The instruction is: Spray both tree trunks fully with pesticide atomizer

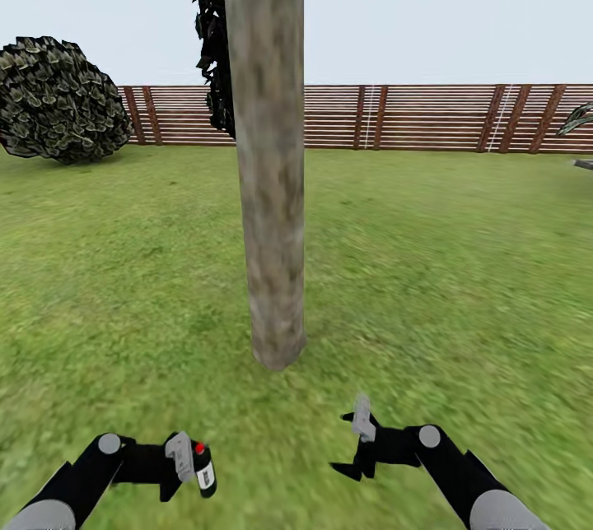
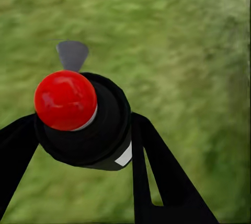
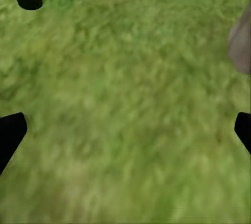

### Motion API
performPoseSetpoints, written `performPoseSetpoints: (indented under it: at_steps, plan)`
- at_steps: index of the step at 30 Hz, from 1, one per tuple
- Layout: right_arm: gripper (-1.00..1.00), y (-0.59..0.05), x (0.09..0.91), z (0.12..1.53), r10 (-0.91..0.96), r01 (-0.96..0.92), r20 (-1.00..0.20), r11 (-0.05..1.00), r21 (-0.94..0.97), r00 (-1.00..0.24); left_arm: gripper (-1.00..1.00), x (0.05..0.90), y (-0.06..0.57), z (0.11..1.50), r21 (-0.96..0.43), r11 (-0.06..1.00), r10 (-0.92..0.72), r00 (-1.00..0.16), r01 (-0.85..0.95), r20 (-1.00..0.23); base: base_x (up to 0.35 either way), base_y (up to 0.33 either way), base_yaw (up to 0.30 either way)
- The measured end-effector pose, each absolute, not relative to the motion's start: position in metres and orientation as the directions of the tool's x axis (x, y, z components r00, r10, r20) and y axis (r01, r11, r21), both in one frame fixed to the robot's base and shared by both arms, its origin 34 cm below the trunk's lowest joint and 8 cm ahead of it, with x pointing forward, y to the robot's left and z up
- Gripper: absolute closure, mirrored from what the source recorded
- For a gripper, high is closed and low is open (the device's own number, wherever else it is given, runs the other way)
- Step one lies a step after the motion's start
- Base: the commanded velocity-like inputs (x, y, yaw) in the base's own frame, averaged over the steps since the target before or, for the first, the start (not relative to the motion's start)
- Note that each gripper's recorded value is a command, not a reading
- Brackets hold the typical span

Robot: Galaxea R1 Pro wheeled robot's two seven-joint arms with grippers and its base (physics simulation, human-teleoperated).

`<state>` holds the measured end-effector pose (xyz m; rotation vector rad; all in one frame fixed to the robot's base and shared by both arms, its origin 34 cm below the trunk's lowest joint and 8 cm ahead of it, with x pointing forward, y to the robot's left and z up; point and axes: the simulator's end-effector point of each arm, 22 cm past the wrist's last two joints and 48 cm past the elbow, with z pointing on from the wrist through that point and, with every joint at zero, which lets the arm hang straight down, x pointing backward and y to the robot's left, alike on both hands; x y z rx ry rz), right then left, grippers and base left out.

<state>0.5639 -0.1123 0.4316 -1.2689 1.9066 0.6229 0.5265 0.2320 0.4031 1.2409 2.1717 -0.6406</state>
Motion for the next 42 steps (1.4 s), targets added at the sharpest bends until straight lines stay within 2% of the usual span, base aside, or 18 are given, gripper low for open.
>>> performPoseSetpoints:
  at_steps: [4,5,11,15,19,27,42]
  plan:
    - [-1.0,-0.092,0.556,0.432,-0.596,-0.951,-0.784,0.307,-0.026,-0.171,1.0,0.523,0.232,0.404,-0.125,0.419,0.652,-0.393,0.9,-0.649,0.0,0.0,0.0]
    - [1.0,-0.088,0.552,0.43,-0.613,-0.959,-0.775,0.281,-0.033,-0.153,1.0,0.522,0.23,0.403,-0.125,0.412,0.657,-0.39,0.902,-0.646,0.0,0.0,0.0]
    - [1.0,-0.044,0.542,0.435,-0.613,-0.978,-0.784,0.206,-0.038,-0.099,1.0,0.516,0.214,0.4,-0.133,0.376,0.671,-0.369,0.917,-0.643,0.0,0.0,0.0]
    - [1.0,-0.027,0.547,0.447,-0.597,-0.98,-0.799,0.191,-0.053,-0.073,1.0,0.507,0.195,0.396,-0.139,0.312,0.704,-0.327,0.94,-0.631,0.0,0.0,0.0]
    - [1.0,-0.005,0.552,0.468,-0.573,-0.986,-0.819,0.149,-0.073,-0.026,1.0,0.5,0.135,0.401,-0.151,0.233,0.689,-0.273,0.961,-0.671,0.0,0.0,0.0]
    - [1.0,-0.002,0.552,0.47,-0.569,-0.986,-0.822,0.145,-0.076,-0.021,1.0,0.49,0.092,0.402,-0.151,0.155,0.7,-0.216,0.976,-0.68,0.0,0.0,0.0]
    - [1.0,-0.001,0.552,0.471,-0.567,-0.987,-0.823,0.145,-0.076,-0.02,1.0,0.511,0.081,0.417,-0.09,0.159,0.692,-0.176,0.983,-0.701,0.0,0.0,0.0]
